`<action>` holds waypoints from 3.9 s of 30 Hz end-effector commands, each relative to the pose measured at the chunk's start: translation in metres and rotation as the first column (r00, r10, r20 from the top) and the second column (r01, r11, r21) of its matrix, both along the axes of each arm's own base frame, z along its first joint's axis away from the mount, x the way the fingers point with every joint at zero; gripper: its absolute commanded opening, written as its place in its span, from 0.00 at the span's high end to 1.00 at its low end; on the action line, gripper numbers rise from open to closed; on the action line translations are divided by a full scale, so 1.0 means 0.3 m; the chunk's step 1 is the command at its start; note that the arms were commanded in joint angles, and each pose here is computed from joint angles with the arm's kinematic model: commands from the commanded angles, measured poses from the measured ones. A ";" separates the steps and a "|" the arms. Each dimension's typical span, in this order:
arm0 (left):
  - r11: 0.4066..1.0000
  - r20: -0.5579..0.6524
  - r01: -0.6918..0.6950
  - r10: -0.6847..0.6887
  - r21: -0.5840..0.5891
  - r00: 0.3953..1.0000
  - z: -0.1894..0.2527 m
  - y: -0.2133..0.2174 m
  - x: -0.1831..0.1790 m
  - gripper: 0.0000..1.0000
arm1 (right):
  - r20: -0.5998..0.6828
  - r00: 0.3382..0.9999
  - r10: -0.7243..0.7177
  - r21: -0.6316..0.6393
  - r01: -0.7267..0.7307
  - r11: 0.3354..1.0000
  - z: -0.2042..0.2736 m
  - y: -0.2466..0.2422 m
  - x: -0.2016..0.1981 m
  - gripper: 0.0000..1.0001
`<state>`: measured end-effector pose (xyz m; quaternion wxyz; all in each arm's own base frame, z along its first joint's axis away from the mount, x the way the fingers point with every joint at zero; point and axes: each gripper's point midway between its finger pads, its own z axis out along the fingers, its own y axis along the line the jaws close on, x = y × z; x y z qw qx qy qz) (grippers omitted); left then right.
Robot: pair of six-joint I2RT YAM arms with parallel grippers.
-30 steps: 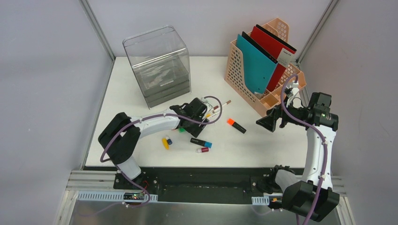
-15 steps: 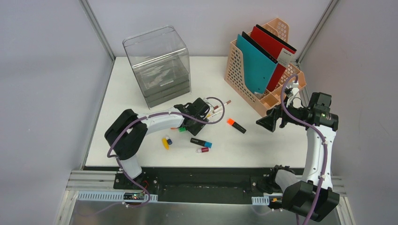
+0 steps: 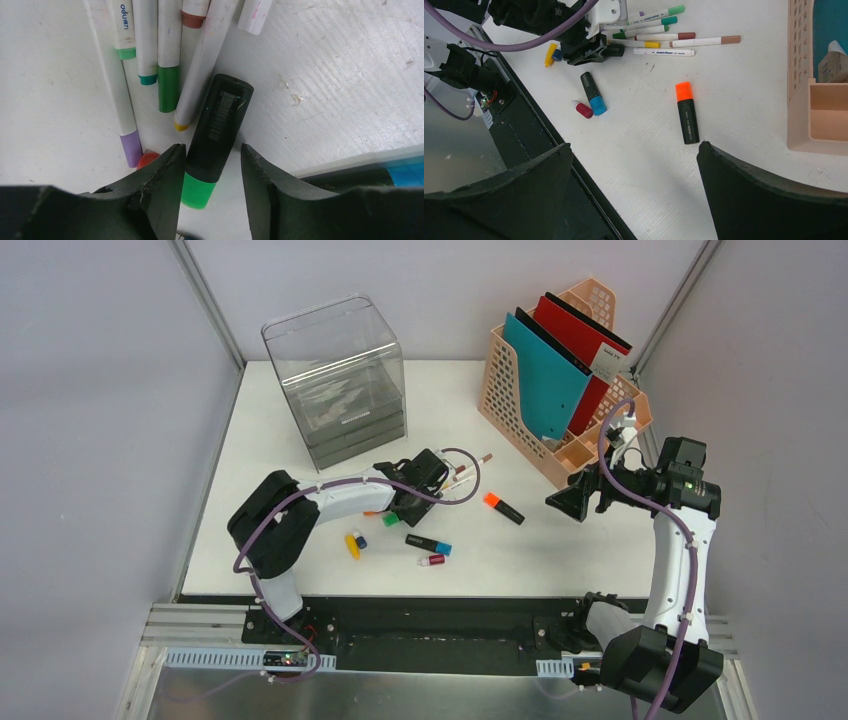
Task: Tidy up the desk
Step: Pick up the stationery from the center of the board, then open the storage box at the center of the board.
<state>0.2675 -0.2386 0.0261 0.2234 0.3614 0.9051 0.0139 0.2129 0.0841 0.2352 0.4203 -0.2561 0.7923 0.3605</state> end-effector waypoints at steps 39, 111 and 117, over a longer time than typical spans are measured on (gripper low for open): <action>0.806 0.087 -0.058 0.135 -0.589 0.987 0.301 -0.210 -0.014 1.00 | 0.100 0.988 0.116 0.166 -0.132 0.977 0.062 0.083 -0.046 0.01; 0.136 -0.330 -0.420 0.427 -0.897 0.842 0.705 -0.829 -0.030 0.94 | -0.048 0.998 0.040 0.056 -0.038 0.998 -0.138 0.222 0.111 1.00; 0.175 -0.260 -0.349 0.392 -0.921 0.882 0.721 -0.819 -0.045 0.61 | -0.046 0.992 0.118 0.057 -0.116 0.992 -0.126 0.234 0.073 1.00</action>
